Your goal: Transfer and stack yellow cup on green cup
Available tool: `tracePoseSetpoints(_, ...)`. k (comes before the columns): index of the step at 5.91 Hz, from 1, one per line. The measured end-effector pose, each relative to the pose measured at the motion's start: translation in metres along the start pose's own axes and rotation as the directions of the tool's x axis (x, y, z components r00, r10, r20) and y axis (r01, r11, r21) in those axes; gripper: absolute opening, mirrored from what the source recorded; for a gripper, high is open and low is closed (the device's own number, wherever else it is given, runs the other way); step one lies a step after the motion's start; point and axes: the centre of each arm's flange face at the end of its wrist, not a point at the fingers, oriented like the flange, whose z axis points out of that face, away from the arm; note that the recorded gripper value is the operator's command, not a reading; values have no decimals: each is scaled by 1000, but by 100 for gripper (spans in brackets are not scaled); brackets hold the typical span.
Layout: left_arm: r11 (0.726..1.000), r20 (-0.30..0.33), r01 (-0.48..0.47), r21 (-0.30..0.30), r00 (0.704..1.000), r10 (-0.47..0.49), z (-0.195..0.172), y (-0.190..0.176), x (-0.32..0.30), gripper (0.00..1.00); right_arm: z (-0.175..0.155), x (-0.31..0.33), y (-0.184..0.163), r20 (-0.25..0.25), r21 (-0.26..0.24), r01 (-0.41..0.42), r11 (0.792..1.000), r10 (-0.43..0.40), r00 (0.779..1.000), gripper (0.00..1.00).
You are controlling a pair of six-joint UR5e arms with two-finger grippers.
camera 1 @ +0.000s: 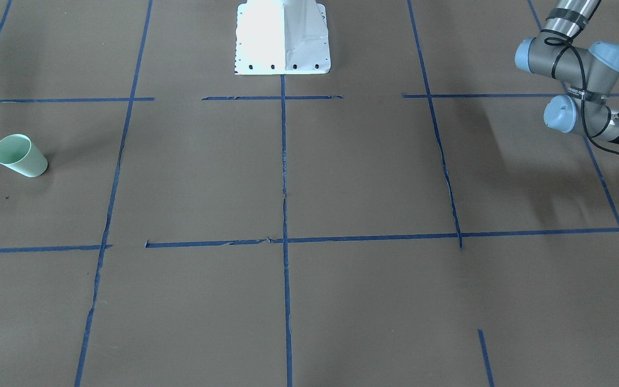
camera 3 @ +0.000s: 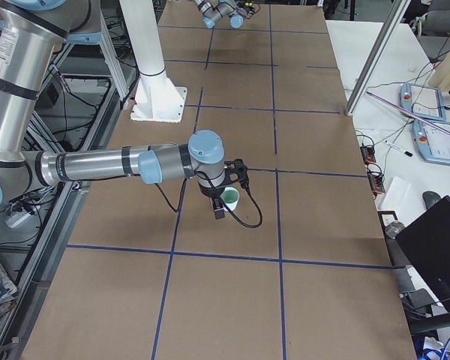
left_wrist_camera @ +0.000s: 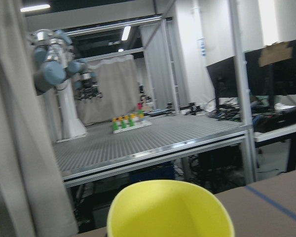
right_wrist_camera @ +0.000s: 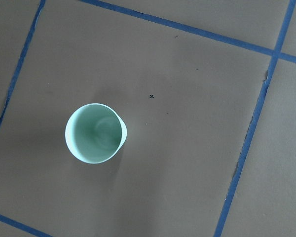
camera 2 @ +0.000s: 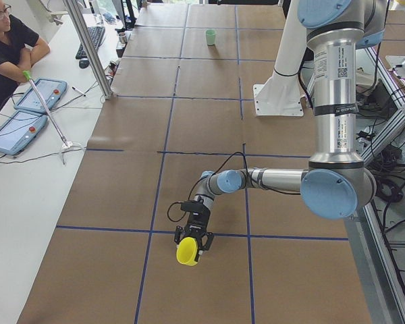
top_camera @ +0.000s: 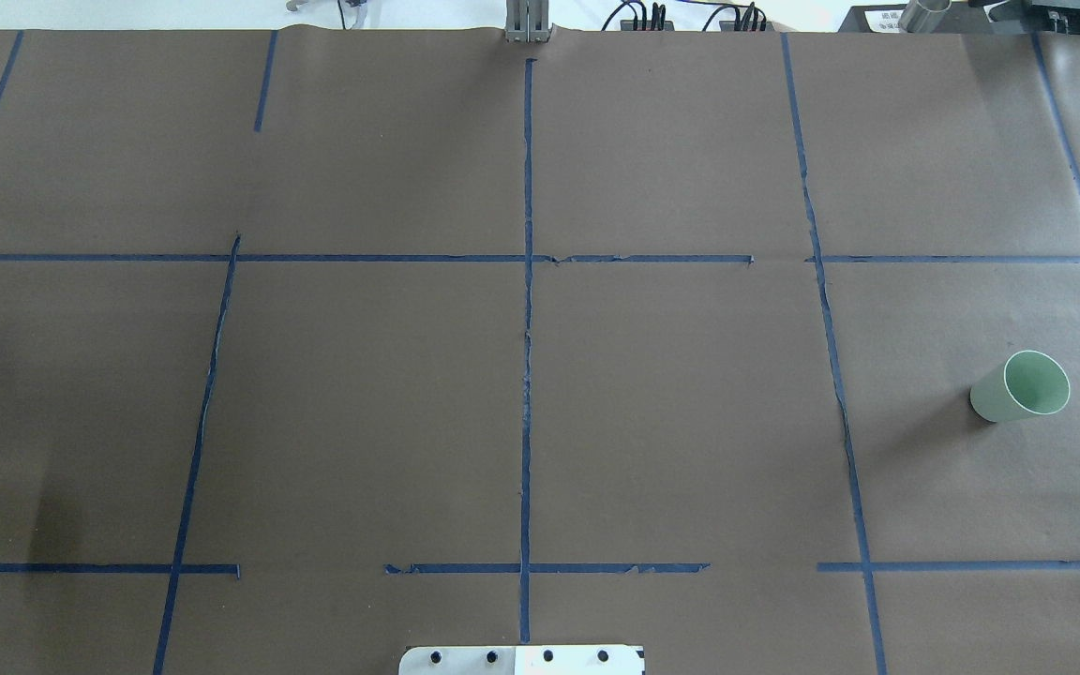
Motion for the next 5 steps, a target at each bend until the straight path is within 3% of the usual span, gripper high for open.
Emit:
tracePoseSetpoints(1, 1000, -160, 10, 15, 987, -8, -9, -11, 32, 6, -1, -2, -2, 0, 16, 11, 1000, -11, 1000, 100)
tracePoseSetpoints(2, 1000, -310, -14, 15, 950, 18, -30, -21, 70, 4, -2, -3, -3, 1, 22, 14, 1000, -14, 1000, 100)
tracePoseSetpoints(4, 994, -550, -106, 18, 829, 99, -95, -60, 143, 8, -5, -6, -6, 7, 42, 32, 999, -33, 999, 100)
tracePoseSetpoints(5, 988, -662, -156, -20, 742, 104, -128, -76, 169, 7, -5, -12, -9, 24, 66, 67, 996, -69, 997, 100)
